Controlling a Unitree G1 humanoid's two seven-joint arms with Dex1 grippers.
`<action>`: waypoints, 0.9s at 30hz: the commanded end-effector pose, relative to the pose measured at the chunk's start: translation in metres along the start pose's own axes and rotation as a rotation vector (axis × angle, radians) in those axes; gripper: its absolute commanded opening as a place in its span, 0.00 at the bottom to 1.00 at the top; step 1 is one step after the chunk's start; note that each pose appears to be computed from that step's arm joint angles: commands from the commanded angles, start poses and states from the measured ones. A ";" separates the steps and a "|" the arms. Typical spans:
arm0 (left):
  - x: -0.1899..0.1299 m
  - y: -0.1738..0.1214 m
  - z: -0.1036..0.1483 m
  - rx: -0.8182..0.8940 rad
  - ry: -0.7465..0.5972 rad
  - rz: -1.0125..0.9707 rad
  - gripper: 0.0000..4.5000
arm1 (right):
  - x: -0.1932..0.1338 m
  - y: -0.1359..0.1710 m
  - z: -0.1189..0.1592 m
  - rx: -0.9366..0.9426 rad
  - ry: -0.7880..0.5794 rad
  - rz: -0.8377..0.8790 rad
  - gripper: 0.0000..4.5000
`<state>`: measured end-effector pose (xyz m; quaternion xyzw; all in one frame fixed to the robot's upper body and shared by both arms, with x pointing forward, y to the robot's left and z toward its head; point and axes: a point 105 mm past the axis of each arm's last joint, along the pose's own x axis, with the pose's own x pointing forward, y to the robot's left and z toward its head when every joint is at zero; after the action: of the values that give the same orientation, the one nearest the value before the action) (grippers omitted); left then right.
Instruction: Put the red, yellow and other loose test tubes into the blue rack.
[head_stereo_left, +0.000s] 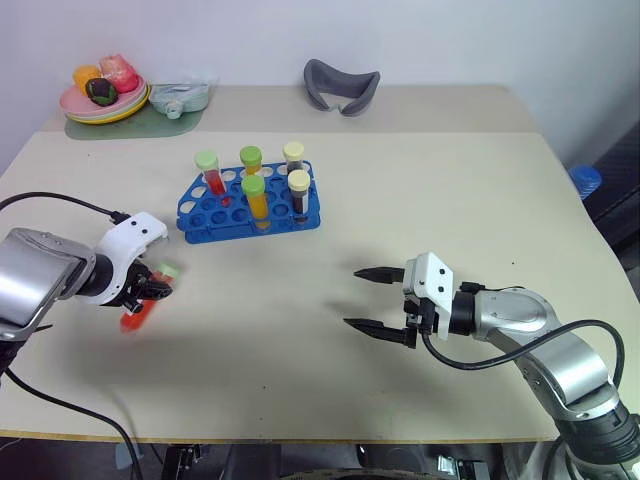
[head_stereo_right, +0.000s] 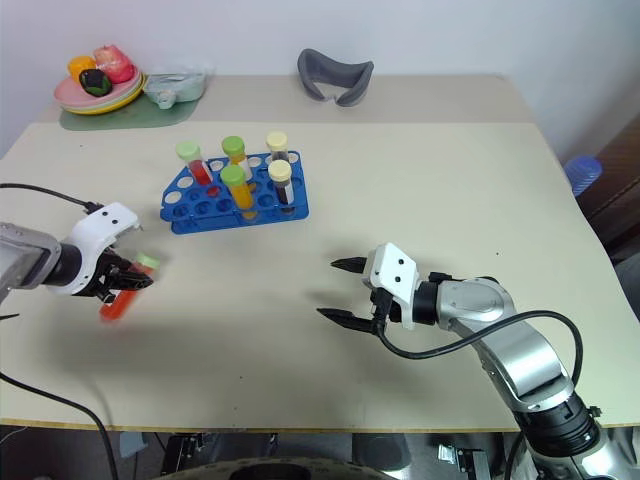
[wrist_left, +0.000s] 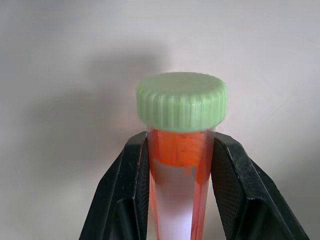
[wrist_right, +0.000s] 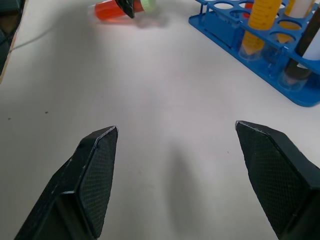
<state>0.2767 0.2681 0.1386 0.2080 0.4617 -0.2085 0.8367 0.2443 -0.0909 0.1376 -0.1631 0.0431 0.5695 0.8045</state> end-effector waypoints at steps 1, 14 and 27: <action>-0.005 0.002 0.005 0.012 -0.030 0.030 0.38 | 0.002 0.003 0.012 -0.036 -0.042 0.023 0.86; 0.008 -0.003 0.008 0.047 -0.004 0.028 0.18 | 0.002 -0.002 0.015 -0.038 -0.046 0.010 0.86; -0.071 0.039 0.080 0.023 -0.559 0.282 0.18 | 0.000 -0.001 0.017 -0.035 -0.044 -0.002 0.86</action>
<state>0.3118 0.2635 0.1942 0.1908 0.2996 -0.1796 0.9174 0.2480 -0.0891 0.1412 -0.1634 0.0409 0.5659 0.8071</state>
